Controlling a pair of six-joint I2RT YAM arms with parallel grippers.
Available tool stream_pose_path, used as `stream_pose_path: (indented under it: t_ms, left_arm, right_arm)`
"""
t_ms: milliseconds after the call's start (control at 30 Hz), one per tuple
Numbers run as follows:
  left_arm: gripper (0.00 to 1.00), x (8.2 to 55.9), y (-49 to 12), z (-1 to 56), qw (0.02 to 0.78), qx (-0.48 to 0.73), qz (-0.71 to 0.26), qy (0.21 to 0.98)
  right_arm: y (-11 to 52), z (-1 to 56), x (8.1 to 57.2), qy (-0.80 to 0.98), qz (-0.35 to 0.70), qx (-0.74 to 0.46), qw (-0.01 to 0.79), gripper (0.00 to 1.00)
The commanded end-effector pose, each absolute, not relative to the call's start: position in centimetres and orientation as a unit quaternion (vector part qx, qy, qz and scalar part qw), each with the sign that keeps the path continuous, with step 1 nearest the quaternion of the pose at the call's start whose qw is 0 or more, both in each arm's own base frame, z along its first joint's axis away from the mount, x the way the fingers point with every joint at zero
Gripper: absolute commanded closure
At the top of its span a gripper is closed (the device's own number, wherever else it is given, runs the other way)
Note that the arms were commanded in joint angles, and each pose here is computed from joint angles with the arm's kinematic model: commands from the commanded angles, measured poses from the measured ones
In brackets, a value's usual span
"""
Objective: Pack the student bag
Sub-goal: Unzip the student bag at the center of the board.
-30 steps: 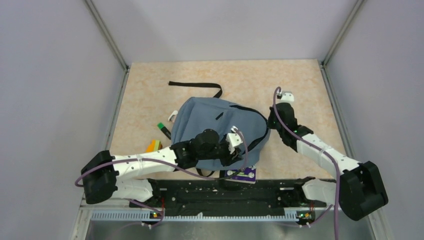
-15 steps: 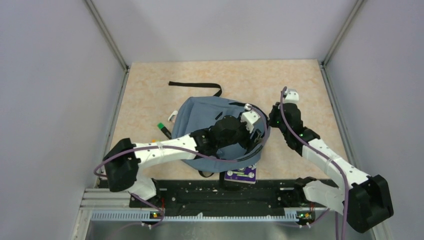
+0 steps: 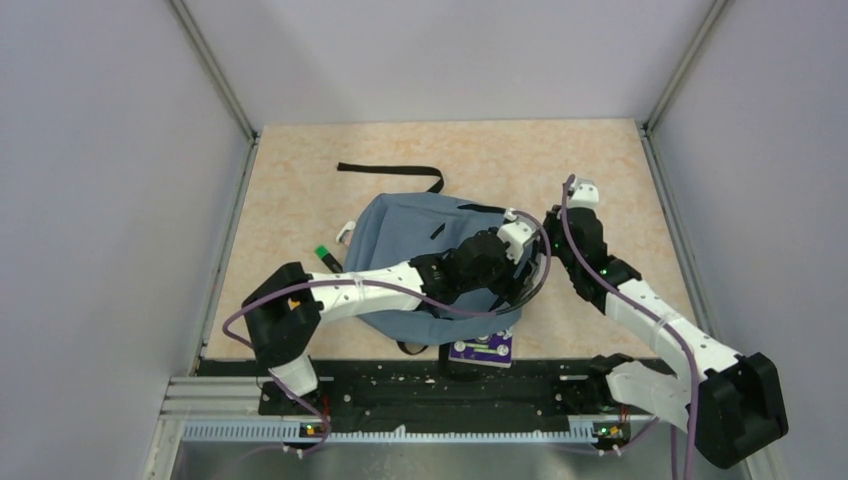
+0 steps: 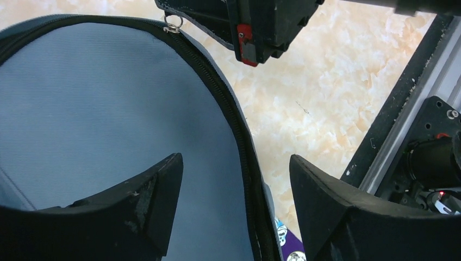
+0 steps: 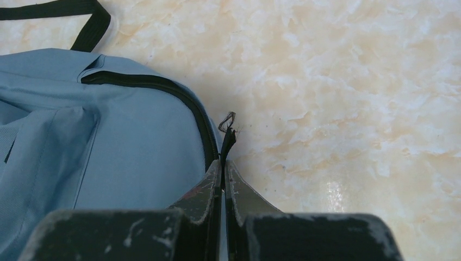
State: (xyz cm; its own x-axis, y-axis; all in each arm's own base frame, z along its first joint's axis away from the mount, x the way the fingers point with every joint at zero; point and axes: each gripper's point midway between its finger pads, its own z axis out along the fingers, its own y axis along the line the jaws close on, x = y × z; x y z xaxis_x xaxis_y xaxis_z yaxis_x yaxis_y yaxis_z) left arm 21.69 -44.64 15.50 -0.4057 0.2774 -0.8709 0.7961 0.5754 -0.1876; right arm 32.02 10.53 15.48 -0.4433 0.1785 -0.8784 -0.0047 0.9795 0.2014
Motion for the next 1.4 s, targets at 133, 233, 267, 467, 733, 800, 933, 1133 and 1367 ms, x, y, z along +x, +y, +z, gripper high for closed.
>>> stream_pose_path:
  t_ms: [133,233,267,467,733,800,933,1133,1367]
  left_arm:
    - [0.42,23.6,-46.8,16.3,0.438,0.325,-0.293,0.785]
    - [0.65,24.0,-47.2,16.4,0.445,0.332,-0.286,0.781]
    - [0.74,24.3,-47.3,16.7,0.451,0.333,-0.284,0.778]
    - [1.0,25.0,-48.6,21.7,0.515,0.391,-0.288,0.707]
    - [1.0,22.0,-47.3,27.0,0.558,0.502,-0.304,0.587]
    - [1.0,21.1,-46.3,26.9,0.556,0.516,-0.308,0.575]
    - [1.0,19.1,-44.4,27.5,0.551,0.527,-0.327,0.558]
    - [1.0,17.1,-42.2,28.7,0.54,0.531,-0.349,0.552]
    - [1.0,15.5,-38.9,32.9,0.575,0.51,-0.364,0.526]
  right_arm:
    - [10.3,19.1,33.0,0.815,0.1,0.065,0.568,1.0]
    - [10.0,20.0,33.1,0.808,0.097,0.068,0.577,1.0]
    - [10.0,20.3,33.1,0.806,0.095,0.07,0.58,1.0]
    - [9.4,21.7,33.9,0.801,0.078,0.079,0.588,1.0]
    - [8.6,23.4,35.7,0.806,0.11,0.062,0.578,1.0]
    - [8.6,23.1,36.0,0.813,0.116,0.053,0.568,1.0]
    - [9.1,21.7,36.6,0.829,0.133,0.033,0.543,1.0]
    - [10.4,19.8,37.9,0.839,0.154,0.016,0.522,1.0]
    - [11.2,17.3,40.5,0.85,0.156,0.018,0.503,1.0]
